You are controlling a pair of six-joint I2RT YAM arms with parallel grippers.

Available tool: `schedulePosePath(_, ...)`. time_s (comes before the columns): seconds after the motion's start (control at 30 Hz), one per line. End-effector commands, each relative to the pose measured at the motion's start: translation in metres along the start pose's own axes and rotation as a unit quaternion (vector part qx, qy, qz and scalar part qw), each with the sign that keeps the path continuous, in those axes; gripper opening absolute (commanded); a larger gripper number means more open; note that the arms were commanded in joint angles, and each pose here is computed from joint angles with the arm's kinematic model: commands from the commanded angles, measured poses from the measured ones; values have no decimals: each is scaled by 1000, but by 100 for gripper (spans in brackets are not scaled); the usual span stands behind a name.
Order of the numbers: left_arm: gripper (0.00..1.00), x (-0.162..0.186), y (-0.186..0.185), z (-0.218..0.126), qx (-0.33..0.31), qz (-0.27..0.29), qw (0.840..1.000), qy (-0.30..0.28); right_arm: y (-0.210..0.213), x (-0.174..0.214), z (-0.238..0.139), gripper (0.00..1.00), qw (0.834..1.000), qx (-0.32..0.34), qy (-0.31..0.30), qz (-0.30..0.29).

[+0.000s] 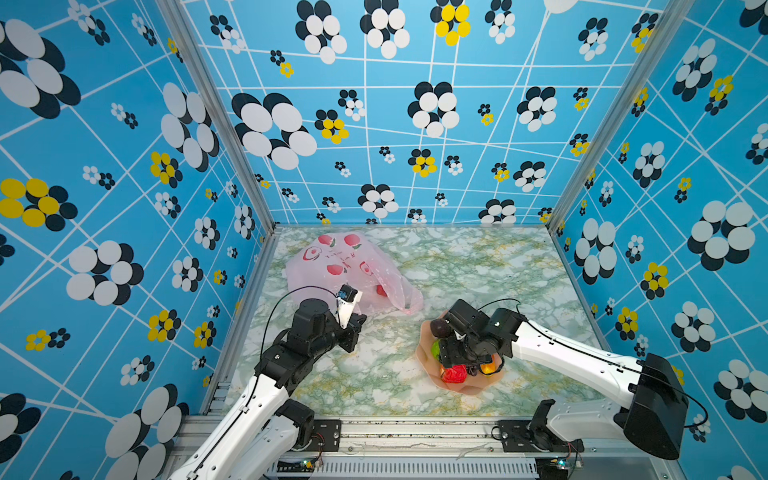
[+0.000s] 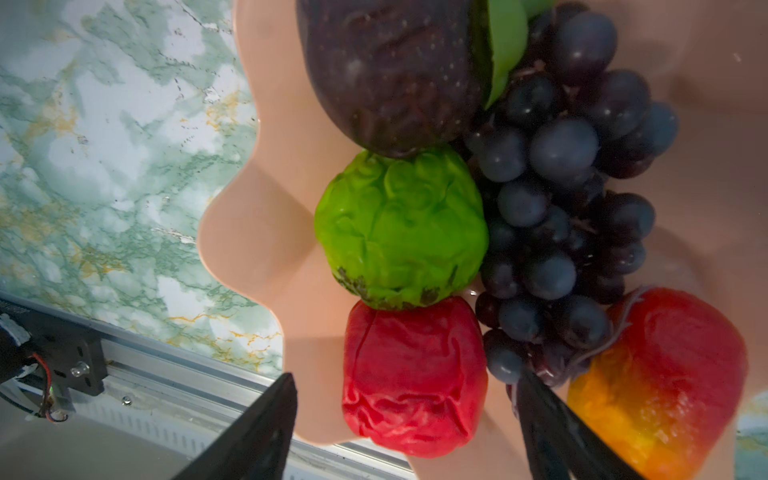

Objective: Place the fruits into the plastic bag
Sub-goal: 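Lower the right gripper and close it on the red apple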

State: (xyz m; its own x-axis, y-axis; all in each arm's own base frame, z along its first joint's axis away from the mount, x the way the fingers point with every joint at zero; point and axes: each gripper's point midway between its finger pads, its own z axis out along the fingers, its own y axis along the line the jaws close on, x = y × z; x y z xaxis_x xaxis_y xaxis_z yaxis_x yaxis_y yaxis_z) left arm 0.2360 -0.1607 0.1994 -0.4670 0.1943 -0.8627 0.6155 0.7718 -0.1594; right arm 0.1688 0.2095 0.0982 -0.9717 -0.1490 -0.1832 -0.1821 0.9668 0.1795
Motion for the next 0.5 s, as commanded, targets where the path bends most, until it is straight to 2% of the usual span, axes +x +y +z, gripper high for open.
schedulePosePath(0.0, 0, 5, -2, 0, 4, 9, 1000, 4, 1, 8, 7, 83, 1000, -8, 10, 10)
schedulePosePath(0.47, 0, 5, -2, 0, 4, 8, 1000, 4, 4, 15, 20, 78, 1000, -11, 27, 11)
